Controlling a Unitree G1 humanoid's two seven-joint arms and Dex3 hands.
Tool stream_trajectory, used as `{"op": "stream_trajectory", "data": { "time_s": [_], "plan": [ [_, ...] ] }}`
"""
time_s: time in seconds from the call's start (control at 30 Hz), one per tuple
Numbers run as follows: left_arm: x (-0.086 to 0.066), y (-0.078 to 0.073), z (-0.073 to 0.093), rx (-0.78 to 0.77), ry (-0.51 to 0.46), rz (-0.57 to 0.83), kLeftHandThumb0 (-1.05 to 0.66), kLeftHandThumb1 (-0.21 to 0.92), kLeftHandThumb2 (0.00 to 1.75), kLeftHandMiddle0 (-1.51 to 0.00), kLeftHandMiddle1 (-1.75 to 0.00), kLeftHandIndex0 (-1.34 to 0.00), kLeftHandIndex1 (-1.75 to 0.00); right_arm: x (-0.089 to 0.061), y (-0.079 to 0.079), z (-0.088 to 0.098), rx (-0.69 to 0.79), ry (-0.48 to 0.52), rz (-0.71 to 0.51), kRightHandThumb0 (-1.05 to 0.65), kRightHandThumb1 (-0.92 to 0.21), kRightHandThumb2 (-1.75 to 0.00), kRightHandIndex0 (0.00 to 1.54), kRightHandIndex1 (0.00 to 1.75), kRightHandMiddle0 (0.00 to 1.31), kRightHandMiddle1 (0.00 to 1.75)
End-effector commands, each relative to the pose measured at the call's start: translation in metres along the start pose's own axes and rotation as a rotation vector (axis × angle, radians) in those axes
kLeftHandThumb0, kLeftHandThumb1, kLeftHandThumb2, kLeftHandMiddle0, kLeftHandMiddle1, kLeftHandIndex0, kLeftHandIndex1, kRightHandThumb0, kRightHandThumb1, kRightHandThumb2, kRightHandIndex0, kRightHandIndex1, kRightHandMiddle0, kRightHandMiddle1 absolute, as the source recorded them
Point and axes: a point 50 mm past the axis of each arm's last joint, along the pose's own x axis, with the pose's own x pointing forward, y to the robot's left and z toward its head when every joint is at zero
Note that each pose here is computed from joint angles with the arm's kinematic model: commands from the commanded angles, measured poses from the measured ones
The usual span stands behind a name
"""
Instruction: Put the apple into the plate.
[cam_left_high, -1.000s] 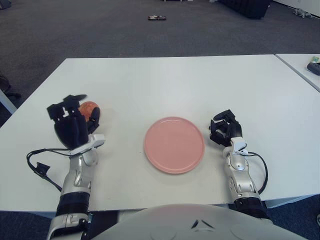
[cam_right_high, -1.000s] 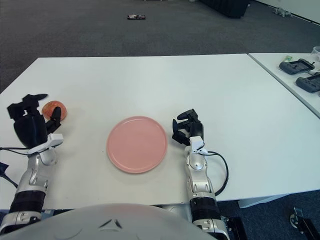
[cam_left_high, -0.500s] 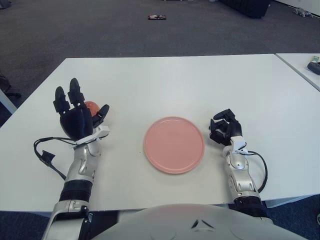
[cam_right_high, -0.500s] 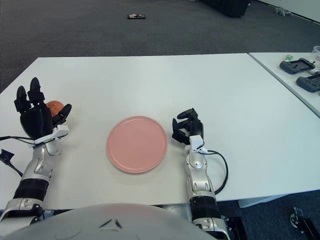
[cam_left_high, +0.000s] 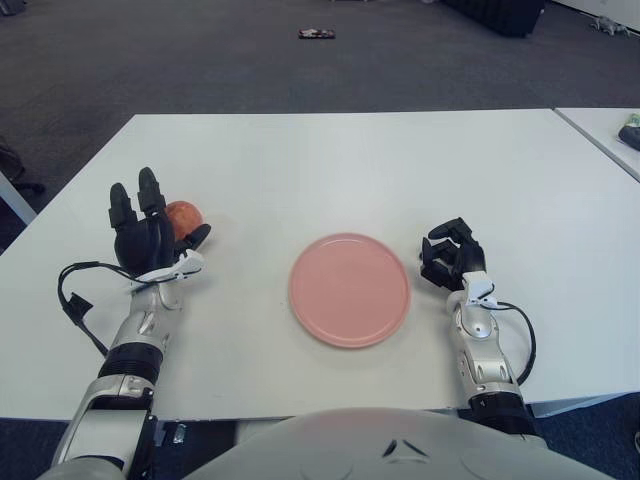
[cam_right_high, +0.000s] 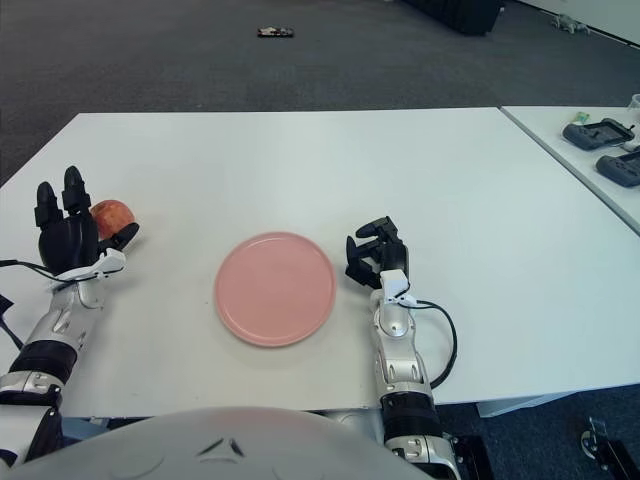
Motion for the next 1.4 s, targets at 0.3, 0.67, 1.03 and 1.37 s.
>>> {"op": "stream_trajectory", "data": {
  "time_s": [0.3, 0.67, 1.03, 1.37],
  "plan": [
    [0.013, -0.009, 0.004, 0.006, -0.024, -0.076, -1.05, 0.62, 0.62, 0.00, 0.00, 0.00, 0.00, -0.002, -0.002, -0.005, -0.007, 0.013, 0.004, -0.40, -0.56, -1.01, 0.67, 1.39, 0.41, 1.75],
    [0.016, -0.022, -0.008, -0.013, 0.054, -0.213, -1.04, 0.58, 0.68, 0.00, 0.00, 0.00, 0.00, -0.001, -0.003, -0.005, -0.023, 0.021, -0.002, -0.40, -0.57, -1.01, 0.66, 1.39, 0.41, 1.75],
    [0.017, -0.027, -0.011, -0.010, 0.073, -0.272, -1.03, 0.56, 0.75, 0.00, 0.00, 0.00, 0.00, -0.002, -0.004, -0.005, -0.024, 0.019, -0.005, -0.40, -0.57, -1.00, 0.67, 1.39, 0.41, 1.75],
    [0.021, -0.029, -0.009, 0.004, 0.068, -0.318, -1.00, 0.55, 0.79, 0.00, 0.00, -0.01, 0.00, -0.002, -0.004, -0.005, -0.023, 0.025, -0.009, -0.40, -0.58, -0.99, 0.66, 1.39, 0.40, 1.75]
  ]
}}
